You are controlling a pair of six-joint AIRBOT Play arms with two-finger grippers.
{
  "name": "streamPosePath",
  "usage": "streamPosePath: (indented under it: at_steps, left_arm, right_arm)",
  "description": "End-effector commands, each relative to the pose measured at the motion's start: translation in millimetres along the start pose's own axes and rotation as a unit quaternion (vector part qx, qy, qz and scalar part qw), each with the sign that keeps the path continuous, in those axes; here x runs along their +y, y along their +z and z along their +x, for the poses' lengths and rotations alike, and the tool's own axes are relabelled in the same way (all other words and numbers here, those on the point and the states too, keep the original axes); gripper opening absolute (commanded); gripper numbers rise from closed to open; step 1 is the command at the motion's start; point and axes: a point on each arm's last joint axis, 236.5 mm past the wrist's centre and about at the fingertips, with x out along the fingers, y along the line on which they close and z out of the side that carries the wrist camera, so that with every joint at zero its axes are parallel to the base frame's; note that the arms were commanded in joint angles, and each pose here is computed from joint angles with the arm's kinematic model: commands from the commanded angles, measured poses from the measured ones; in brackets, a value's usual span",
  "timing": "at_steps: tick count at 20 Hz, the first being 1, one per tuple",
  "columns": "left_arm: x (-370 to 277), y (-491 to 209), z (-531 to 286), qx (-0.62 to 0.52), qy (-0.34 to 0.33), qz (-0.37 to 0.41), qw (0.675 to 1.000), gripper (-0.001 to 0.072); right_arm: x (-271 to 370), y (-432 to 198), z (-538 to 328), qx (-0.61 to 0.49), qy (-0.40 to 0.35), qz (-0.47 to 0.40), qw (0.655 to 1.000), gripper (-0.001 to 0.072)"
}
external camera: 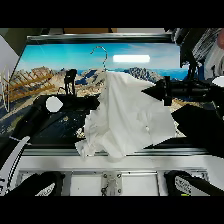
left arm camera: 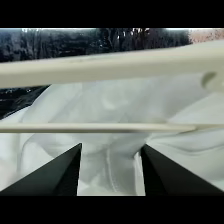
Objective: Fold the clothes and pants, and hang the long-sleeved shirts on hangers.
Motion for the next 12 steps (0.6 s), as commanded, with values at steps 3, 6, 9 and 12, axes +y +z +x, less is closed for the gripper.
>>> streamPosePath:
  at_steps: [3,6,9,12]
  left_arm:
    - [9,0,6,0.003,0.013,0.004,1.0,0.0385]
    - [15,-2,7,0.006,0.022,0.009,1.0,0.0385]
    - [24,-18,14,0.025,0.03,0.004,0.999,0.0153]
    - [31,-23,16,0.031,0.035,-0.005,0.999,0.0016]
  right_arm:
    - [0,1,0,0.0,0.0,0.005,1.0,0.0006]
    - [0,0,0,0.0,0.0,0.005,1.0,0.0006]
    - [0,1,0,0.0,0.0,0.007,1.0,0.0006]
    - [3,4,-1,-0.001,-0.002,0.033,0.999,0.0006]
